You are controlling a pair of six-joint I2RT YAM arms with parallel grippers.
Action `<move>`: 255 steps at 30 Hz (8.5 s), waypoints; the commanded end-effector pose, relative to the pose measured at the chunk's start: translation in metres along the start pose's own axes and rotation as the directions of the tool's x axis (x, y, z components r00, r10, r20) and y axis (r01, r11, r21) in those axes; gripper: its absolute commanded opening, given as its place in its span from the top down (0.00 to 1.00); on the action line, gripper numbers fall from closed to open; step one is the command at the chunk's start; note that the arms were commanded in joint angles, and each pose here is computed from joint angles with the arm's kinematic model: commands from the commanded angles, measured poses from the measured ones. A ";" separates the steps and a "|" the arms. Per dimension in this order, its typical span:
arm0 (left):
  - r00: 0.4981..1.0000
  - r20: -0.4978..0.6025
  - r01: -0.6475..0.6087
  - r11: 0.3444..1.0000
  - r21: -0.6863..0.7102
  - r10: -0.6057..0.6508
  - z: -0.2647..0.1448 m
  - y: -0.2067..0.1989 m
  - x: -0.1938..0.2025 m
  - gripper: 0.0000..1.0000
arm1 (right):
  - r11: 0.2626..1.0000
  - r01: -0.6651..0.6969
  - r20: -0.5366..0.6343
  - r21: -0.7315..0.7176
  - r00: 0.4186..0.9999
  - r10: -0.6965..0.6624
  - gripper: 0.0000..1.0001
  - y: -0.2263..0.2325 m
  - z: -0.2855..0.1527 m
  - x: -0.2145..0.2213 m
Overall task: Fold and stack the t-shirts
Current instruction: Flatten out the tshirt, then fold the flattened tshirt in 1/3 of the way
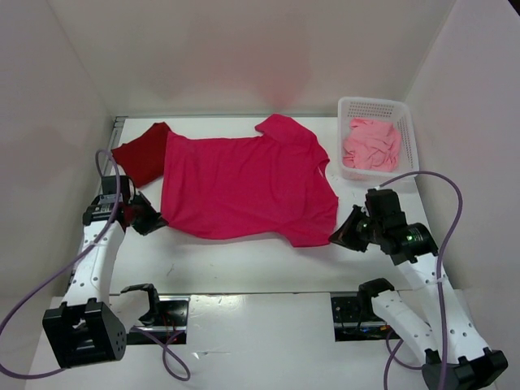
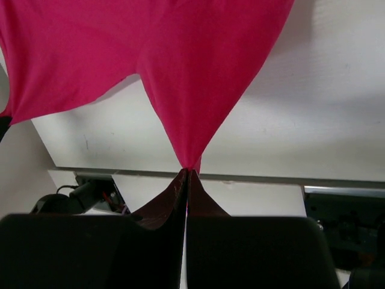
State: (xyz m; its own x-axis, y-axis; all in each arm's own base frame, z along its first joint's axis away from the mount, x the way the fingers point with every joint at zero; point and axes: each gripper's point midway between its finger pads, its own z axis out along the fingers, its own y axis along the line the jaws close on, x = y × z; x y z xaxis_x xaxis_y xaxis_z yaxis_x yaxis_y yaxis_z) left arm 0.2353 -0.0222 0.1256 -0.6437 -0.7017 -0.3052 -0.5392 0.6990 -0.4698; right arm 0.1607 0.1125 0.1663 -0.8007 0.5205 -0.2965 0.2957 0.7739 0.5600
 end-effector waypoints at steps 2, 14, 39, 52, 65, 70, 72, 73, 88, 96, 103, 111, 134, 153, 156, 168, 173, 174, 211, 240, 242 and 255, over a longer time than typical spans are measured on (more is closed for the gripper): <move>1.000 -0.004 -0.023 1.000 -0.018 0.023 -0.001 -0.001 -0.005 0.98 | 1.000 -0.011 -0.060 0.026 0.998 0.013 1.00 0.000 -0.005 0.008; 0.989 0.149 -0.005 0.999 -0.052 0.013 0.041 -0.016 -0.076 1.00 | 0.996 0.035 0.075 0.084 0.996 -0.041 1.00 0.023 0.059 -0.080; 0.974 0.226 0.000 0.998 -0.060 0.014 0.133 -0.061 -0.164 1.00 | 0.988 0.087 0.299 0.131 0.946 -0.123 1.00 0.088 0.195 -0.285; 0.954 0.293 -0.041 0.996 -0.073 0.061 0.098 -0.056 -0.162 0.20 | 0.986 0.107 0.342 0.127 0.928 -0.145 0.69 0.104 0.196 -0.310; 0.970 0.212 0.131 0.990 -0.047 -0.119 0.100 0.002 -0.091 0.59 | 0.997 0.049 0.252 0.061 0.966 -0.063 0.95 0.043 0.125 -0.179; 0.968 0.178 0.188 0.981 -0.051 -0.176 0.123 0.003 -0.093 0.53 | 0.994 0.003 0.225 0.108 0.974 -0.027 0.63 0.012 0.128 -0.161; 0.963 0.183 0.213 0.975 -0.062 -0.199 0.128 0.008 -0.091 0.51 | 0.989 -0.019 0.218 0.144 0.976 -0.013 0.53 -0.002 0.133 -0.154; 0.962 0.185 0.215 0.974 -0.072 -0.199 0.132 0.012 -0.090 0.51 | 0.989 -0.037 0.222 0.146 0.975 0.004 0.52 -0.007 0.135 -0.154; 0.958 0.177 0.248 0.961 -0.120 -0.225 0.157 0.028 -0.085 0.66 | 0.939 -0.256 0.263 0.228 0.945 0.194 0.47 -0.064 0.167 -0.144; 0.965 0.191 0.206 0.971 -0.121 -0.181 0.153 0.027 -0.090 0.87 | 0.919 -0.322 0.326 0.227 0.914 0.240 0.52 -0.081 0.184 -0.161; 0.971 0.188 0.172 0.977 -0.126 -0.147 0.149 0.024 -0.094 1.00 | 0.906 -0.353 0.356 0.233 0.898 0.259 0.88 -0.084 0.187 -0.167; 0.974 0.226 0.051 0.993 -0.111 -0.024 0.102 0.005 -0.114 1.00 | 0.926 -0.355 0.437 0.132 0.859 0.266 1.00 -0.057 0.108 -0.173; 0.997 0.045 -0.054 0.974 -0.219 0.065 0.006 0.021 -0.041 0.80 | 0.930 -0.291 0.215 0.226 0.946 0.243 0.89 -0.048 0.022 -0.074; 0.979 0.125 -0.167 0.985 0.036 0.162 0.037 -0.067 -0.051 0.76 | 0.994 -0.086 0.086 -0.068 0.992 0.091 1.00 0.032 0.068 -0.083; 0.985 0.026 -0.171 0.981 0.089 0.169 0.057 -0.079 -0.006 0.85 | 0.998 -0.019 0.010 -0.061 1.000 0.020 1.00 0.055 0.106 -0.048; 0.978 -0.016 -0.207 0.976 0.074 0.209 0.082 -0.066 0.056 0.84 | 0.993 0.045 0.013 0.114 0.999 -0.046 0.52 0.036 0.173 -0.026; 0.977 -0.034 -0.206 0.976 0.070 0.209 0.084 -0.043 0.072 0.83 | 0.984 0.044 0.023 0.173 0.999 -0.049 0.52 0.019 0.180 -0.024; 0.978 -0.019 -0.207 0.974 0.087 0.209 0.080 -0.046 0.070 0.83 | 0.982 0.035 0.028 0.186 0.999 -0.041 0.52 0.016 0.182 -0.025; 0.980 0.031 -0.200 0.974 0.109 0.198 0.071 -0.067 0.053 0.83 | 0.986 0.128 0.039 0.109 0.990 -0.133 0.59 0.109 0.244 -0.086; 0.949 -0.299 -0.123 0.991 -0.048 0.103 0.115 0.009 0.138 0.81 | 0.979 0.162 -0.188 0.127 0.973 -0.137 1.00 0.029 0.205 0.081; 0.953 -0.291 -0.105 0.994 -0.044 0.088 0.101 0.012 0.140 0.81 | 0.979 0.146 -0.197 0.139 0.973 -0.117 1.00 0.023 0.200 0.088; 0.982 -0.191 -0.007 1.000 0.024 0.012 0.029 0.002 0.153 0.79 | 0.992 0.077 -0.262 0.101 0.964 -0.048 1.00 -0.018 0.129 0.129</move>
State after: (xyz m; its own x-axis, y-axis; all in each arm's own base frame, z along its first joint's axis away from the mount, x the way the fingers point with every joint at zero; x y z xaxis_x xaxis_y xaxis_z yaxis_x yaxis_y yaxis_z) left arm 0.1524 -0.1409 0.0439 -0.7916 -0.5943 -0.1421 -0.4576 0.7307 -0.5067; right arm 0.1324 0.2218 0.0110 -0.9259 0.3535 -0.1331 0.2569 0.8477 0.4640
